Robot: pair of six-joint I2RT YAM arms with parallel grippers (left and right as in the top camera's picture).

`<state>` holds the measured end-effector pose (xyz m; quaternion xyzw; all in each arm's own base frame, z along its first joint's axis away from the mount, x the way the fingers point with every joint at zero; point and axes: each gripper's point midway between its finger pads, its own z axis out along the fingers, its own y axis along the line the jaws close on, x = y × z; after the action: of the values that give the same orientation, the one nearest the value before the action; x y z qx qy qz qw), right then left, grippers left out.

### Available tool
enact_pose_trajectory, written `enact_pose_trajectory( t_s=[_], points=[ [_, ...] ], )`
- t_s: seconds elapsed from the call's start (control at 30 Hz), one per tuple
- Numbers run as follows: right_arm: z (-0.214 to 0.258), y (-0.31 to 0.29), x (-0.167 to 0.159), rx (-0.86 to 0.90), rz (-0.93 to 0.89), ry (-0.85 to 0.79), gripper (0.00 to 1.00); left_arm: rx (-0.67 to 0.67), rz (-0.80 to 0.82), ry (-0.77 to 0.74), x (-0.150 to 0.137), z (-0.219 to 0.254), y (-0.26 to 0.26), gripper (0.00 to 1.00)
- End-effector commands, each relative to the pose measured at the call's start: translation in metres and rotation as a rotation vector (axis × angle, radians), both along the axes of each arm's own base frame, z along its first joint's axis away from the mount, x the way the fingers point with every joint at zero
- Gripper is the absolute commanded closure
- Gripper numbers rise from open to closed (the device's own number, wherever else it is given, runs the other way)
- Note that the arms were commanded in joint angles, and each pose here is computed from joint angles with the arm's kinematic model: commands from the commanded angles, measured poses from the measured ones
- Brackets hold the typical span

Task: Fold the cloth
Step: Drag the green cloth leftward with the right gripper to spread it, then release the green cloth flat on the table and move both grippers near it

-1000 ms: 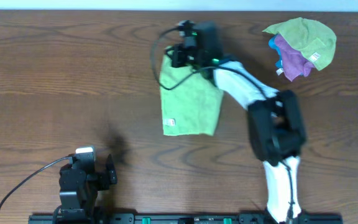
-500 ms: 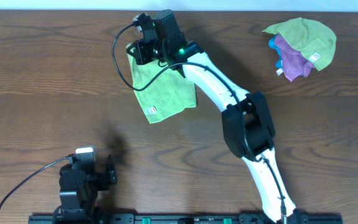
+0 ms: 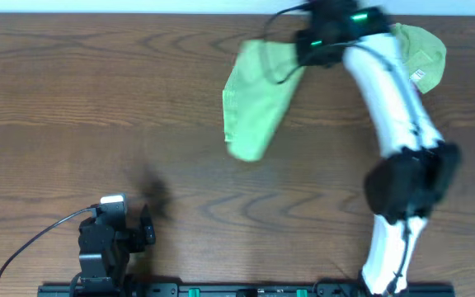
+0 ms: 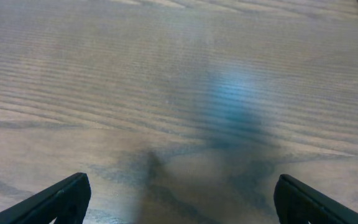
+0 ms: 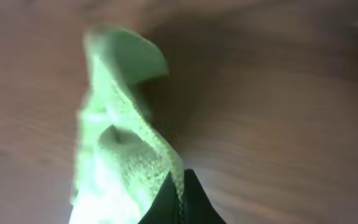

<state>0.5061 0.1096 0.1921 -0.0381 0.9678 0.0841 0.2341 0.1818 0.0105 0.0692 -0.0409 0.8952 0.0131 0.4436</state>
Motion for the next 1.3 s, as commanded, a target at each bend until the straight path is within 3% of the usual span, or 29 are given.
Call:
enact_pose_trajectory(
  t_s=[0.0, 0.07, 0.1, 0.17, 0.57, 0.83, 1.03, 1.13, 1.27],
  points=[
    [0.019, -0.073, -0.004, -0.198, -0.134, -0.027, 0.63, 0.017, -0.001, 0.029, -0.003, -0.011, 0.002, 0.05],
    [0.018, -0.096, -0.009, -0.202, -0.176, 0.0, 0.55, 0.017, -0.001, 0.029, -0.003, -0.011, 0.002, 0.04],
    [0.016, -0.107, -0.013, -0.197, -0.196, 0.024, 0.46, 0.017, -0.001, 0.029, -0.003, -0.011, 0.002, 0.05],
    [0.012, -0.116, -0.021, -0.199, -0.21, 0.059, 0.44, 0.017, -0.001, 0.029, -0.003, -0.011, 0.002, 0.04],
    [0.001, -0.05, -0.061, 0.046, 0.051, 0.223, 0.54, 0.017, -0.001, 0.029, -0.003, -0.011, 0.002, 0.05],
    [0.0, -0.03, -0.083, 0.147, 0.192, 0.281, 0.52, 0.017, -0.001, 0.029, -0.003, -0.011, 0.002, 0.05],
    [0.016, -0.028, -0.092, 0.151, 0.232, 0.251, 0.37, -0.007, -0.003, 0.019, -0.001, -0.009, -0.001, 0.05],
    [0.019, -0.034, -0.112, 0.127, 0.242, 0.274, 0.25, -0.163, 0.061, -0.034, 0.006, 0.0, -0.008, 0.05],
    [0.009, -0.049, -0.141, 0.107, 0.207, 0.298, 0.18, -0.285, 0.057, -0.085, 0.011, 0.017, -0.02, 0.05]
  ],
)
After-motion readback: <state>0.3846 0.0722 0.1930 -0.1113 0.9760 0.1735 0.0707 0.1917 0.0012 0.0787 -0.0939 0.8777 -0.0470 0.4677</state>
